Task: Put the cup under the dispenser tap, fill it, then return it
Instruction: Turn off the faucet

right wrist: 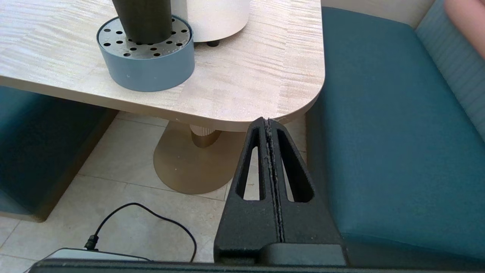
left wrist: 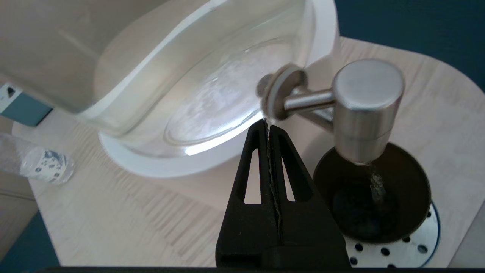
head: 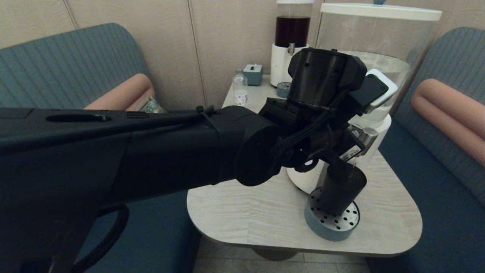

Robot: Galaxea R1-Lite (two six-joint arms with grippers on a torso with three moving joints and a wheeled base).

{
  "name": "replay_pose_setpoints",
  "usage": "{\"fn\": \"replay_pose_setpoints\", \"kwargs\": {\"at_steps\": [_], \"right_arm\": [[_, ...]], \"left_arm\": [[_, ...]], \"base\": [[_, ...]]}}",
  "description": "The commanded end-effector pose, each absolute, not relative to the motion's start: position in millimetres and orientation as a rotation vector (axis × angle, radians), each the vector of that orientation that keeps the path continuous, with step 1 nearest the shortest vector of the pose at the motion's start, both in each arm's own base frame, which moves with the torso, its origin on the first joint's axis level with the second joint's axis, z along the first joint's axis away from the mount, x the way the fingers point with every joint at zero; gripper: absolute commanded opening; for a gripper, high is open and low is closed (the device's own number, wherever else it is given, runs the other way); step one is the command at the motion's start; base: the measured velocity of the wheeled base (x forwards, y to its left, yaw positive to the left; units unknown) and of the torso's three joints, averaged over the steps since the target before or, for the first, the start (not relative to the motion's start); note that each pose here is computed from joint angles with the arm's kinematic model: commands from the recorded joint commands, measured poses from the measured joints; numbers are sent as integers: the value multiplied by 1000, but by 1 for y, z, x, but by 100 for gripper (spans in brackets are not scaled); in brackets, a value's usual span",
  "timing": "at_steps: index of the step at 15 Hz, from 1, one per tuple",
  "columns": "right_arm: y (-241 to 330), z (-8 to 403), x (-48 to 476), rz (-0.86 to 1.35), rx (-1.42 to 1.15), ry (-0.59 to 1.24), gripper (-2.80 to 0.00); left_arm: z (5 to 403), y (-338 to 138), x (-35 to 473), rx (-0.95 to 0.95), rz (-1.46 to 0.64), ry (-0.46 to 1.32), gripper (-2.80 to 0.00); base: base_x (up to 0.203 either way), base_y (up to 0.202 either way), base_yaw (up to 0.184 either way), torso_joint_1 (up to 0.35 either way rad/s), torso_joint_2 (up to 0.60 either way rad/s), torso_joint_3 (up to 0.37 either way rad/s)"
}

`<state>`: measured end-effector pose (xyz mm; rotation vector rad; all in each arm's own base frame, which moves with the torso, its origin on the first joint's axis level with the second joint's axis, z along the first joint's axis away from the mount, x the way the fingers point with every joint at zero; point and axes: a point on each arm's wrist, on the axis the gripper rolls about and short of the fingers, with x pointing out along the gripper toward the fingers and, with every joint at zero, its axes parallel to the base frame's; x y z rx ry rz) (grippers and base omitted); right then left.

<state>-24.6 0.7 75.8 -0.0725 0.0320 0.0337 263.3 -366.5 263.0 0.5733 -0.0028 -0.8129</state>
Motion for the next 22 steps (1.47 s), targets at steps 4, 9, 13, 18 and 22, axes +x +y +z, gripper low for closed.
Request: {"fn": "replay_pose_setpoints", "kwargs": {"at_steps": [4,9,13,18,22], "right_arm": [[1,76,-25,35,-73,31,-280],[1,76,-25,35,-73,31,-280],[1,76,-25,35,-73,31,-280],[1,76,-25,35,-73,31,-280],[1,76,-25,35,-73,31,-280]], "left_arm": [[275,-357,262,573,-800,-15,-280],[282,-344,252,844,-838,-21,-280],[280,-351,249,902,-839,-78,-280],[277,-366,247,874,-843,-155,-280],[276,-368,245,874,-846,-155,-280]], "base": [[0,0,0,0,0,0],[0,0,0,0,0,0],[0,0,0,0,0,0],[0,0,0,0,0,0],[0,0,0,0,0,0]]}}
